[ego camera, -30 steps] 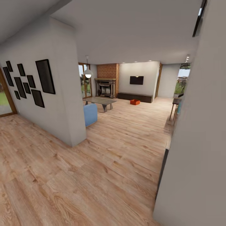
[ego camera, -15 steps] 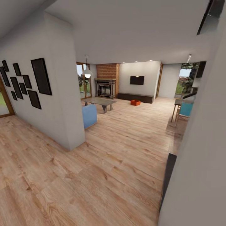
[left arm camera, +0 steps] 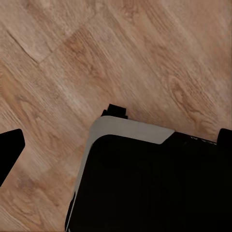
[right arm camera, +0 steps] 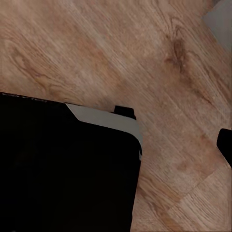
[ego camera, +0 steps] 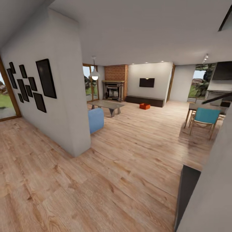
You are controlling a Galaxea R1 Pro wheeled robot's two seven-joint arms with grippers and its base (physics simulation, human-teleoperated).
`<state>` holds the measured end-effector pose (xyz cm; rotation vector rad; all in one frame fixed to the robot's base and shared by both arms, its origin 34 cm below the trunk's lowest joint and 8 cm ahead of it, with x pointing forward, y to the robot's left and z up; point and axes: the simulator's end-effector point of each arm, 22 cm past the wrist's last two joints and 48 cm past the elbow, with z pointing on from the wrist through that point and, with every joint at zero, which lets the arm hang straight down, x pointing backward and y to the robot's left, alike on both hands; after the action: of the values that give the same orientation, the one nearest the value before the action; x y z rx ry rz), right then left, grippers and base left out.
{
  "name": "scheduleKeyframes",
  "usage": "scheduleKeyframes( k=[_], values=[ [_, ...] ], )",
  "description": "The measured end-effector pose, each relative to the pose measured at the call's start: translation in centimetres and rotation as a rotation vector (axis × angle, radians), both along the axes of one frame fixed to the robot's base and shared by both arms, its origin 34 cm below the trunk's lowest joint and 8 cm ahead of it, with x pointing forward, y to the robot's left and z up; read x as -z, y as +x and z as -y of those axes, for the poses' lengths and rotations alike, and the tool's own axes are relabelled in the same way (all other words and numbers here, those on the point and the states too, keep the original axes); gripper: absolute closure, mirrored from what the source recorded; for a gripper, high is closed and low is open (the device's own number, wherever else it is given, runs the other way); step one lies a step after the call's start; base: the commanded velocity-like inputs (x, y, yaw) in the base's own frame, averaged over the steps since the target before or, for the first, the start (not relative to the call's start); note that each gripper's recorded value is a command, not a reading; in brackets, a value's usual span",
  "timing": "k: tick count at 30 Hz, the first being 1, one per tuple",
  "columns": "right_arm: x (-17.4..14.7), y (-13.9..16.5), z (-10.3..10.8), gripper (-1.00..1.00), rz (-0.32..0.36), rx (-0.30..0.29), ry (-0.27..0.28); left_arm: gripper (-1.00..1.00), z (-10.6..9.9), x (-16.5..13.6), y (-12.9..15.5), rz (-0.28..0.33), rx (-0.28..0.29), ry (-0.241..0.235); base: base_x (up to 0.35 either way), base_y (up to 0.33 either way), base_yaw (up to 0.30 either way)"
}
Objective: Move the two storage containers from the living room to the garage. In the garage, place one container on the floor and stack the other container on top of it (either order is fine).
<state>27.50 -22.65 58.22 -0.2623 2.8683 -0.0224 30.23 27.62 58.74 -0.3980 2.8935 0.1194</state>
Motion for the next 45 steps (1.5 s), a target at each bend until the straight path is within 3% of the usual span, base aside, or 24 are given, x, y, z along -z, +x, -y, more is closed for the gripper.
scheduleKeyframes(
  k=[9, 35, 45],
  values=[
    [0.03, -0.15, 0.41, -1.0, -0.002, 0.001, -0.01, -1.0, -0.09, 0.0, -0.03, -0.002, 0.001, 0.001, 0.323, 0.0, 0.191],
    [0.01, -0.05, 0.47, -1.0, 0.0, 0.016, -0.011, -1.0, -0.12, 0.01, -0.06, -0.003, -0.002, 0.0, 0.323, 0.002, 0.002],
    [0.01, -0.06, 0.15, -1.0, 0.0, -0.008, -0.005, -1.0, -0.09, 0.0, -0.01, 0.0, -0.003, 0.001, 0.323, 0.073, -0.026]
  ],
)
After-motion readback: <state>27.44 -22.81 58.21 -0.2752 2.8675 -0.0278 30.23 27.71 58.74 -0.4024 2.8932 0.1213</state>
